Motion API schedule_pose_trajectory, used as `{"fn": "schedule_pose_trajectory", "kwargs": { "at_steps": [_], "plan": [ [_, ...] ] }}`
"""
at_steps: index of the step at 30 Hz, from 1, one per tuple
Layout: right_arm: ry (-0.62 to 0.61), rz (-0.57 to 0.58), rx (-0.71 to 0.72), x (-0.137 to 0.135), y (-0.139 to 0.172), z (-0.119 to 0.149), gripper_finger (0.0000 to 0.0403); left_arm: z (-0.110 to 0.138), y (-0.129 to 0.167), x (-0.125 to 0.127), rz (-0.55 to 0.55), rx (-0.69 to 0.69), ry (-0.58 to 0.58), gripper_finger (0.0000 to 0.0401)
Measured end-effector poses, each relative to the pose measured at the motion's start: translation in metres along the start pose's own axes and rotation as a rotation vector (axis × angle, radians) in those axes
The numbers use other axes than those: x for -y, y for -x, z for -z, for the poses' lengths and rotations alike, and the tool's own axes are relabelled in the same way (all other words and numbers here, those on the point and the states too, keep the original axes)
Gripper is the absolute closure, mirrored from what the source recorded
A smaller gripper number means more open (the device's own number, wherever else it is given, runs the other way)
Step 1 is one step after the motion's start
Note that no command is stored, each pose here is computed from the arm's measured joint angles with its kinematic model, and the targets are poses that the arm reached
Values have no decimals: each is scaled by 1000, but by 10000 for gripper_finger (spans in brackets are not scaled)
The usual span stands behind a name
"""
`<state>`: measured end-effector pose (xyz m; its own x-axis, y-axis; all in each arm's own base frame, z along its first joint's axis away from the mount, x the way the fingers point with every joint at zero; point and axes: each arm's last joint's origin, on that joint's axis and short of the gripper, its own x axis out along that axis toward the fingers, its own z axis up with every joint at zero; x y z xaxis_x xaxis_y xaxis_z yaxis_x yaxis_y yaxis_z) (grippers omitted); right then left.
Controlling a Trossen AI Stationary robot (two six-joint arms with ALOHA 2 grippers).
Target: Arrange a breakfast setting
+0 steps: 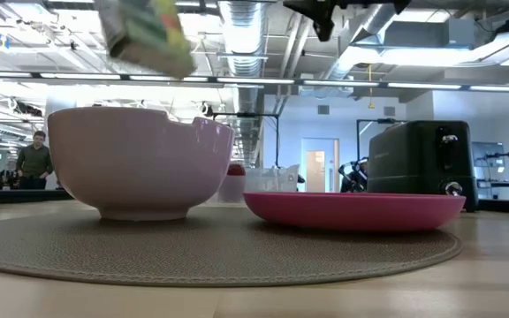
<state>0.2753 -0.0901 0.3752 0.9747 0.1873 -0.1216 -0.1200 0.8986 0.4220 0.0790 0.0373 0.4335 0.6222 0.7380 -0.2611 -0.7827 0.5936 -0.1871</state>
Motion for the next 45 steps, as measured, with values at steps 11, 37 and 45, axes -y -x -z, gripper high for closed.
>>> {"fn": "schedule_pose_trajectory", "kwargs": {
  "at_steps": [11, 37, 45],
  "plan": [
    [12, -2, -215, -10, -11, 34, 117, 44, -40, 8, -262, -259, -107, 362],
    [4, 32, -256, -10, -20, 64, 117, 186, -81, -7, -605, -182, -131, 347],
    [-14, 34, -256, -10, -20, 64, 117, 220, -85, -17, -630, -194, -74, 345]
  ]
}}
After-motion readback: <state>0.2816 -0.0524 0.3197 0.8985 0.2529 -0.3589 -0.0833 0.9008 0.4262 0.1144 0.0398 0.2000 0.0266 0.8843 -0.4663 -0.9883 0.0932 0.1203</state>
